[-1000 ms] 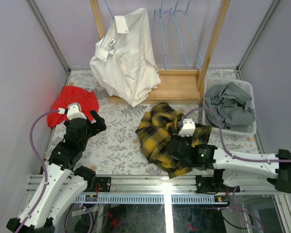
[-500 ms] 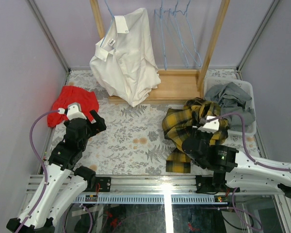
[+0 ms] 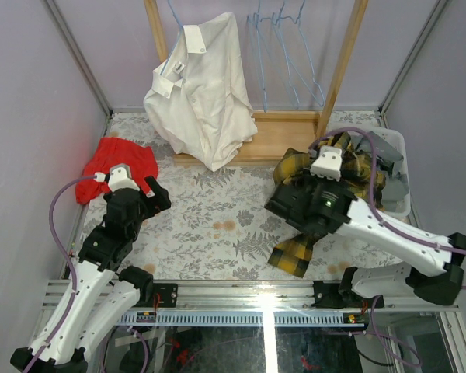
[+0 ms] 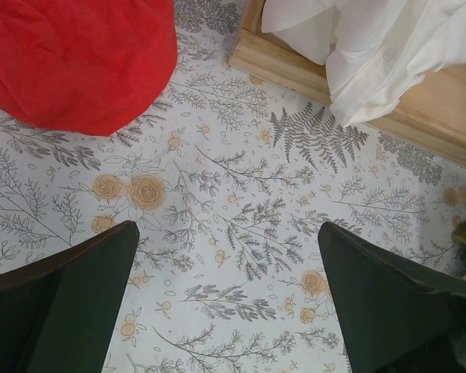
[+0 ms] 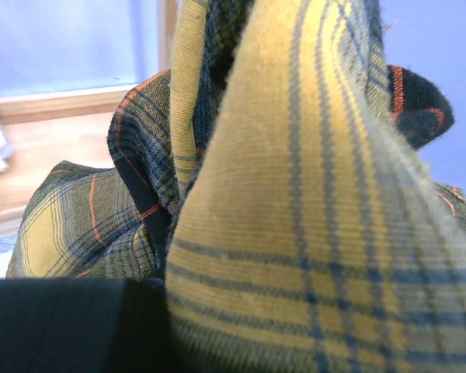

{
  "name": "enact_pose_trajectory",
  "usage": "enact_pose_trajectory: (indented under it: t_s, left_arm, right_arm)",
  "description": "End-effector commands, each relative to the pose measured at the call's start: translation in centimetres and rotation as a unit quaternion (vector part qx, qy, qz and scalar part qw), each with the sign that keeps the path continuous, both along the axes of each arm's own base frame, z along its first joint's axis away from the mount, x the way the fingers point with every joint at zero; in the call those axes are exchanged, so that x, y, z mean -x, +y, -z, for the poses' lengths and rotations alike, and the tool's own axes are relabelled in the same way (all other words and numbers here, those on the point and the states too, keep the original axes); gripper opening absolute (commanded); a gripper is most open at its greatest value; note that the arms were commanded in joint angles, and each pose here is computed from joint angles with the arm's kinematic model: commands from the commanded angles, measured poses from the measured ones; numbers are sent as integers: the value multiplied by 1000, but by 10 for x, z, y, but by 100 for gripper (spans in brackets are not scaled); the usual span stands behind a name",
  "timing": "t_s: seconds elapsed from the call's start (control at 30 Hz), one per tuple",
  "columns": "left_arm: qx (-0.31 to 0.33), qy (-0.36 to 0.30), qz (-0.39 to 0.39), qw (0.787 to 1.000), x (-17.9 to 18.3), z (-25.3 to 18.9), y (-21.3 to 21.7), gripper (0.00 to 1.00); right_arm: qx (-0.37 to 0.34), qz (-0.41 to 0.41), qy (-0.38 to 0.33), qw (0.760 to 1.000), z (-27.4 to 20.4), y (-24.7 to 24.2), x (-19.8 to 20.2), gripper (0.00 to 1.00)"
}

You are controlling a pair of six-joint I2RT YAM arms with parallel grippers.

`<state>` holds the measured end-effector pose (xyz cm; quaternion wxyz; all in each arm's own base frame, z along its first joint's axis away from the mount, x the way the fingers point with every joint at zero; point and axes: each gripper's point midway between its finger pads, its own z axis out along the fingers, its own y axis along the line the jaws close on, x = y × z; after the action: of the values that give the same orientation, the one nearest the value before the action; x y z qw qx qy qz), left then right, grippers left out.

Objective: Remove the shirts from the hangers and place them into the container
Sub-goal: Pick up the shirt from the center of the board.

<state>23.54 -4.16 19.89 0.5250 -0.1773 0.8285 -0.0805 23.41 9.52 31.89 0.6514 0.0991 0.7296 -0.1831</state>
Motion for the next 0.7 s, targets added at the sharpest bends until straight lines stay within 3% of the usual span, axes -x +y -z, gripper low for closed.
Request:
enact_pose_trajectory:
  t_s: [0.0, 0.17, 0.33, 0.37, 0.43, 0.53, 0.6, 0.67]
  left_arm:
    - [8, -20, -2, 1000, -6, -7, -1, 100]
    - [9, -19, -3, 1000, -5, -6, -1, 100]
    - [10, -21, 3, 1000, -6, -7, -3, 100]
    - [10, -20, 4, 1000, -6, -7, -3, 100]
    - [10, -21, 3, 1000, -6, -7, -3, 100]
    - [9, -24, -2, 1000, -4, -9, -1, 100]
    - [11, -25, -3, 1000, -3, -9, 0, 100]
    - [13, -28, -4, 1000, -2, -10, 0, 100]
  right_arm:
    - [107, 70, -76, 989, -45, -27, -14, 0]
    - [70, 137, -27, 988, -36, -60, -23, 0]
    - [0, 132, -2, 991, -27, -61, -20, 0]
    - [-3, 98, 40, 994, -13, -49, -23, 0]
    - [-72, -65, 79, 992, 12, 8, -43, 0]
    - [-232, -182, 38, 955, 21, 55, -39, 0]
    - [-232, -207, 35, 950, 25, 60, -37, 0]
    - [-187, -179, 54, 964, 21, 46, -43, 0]
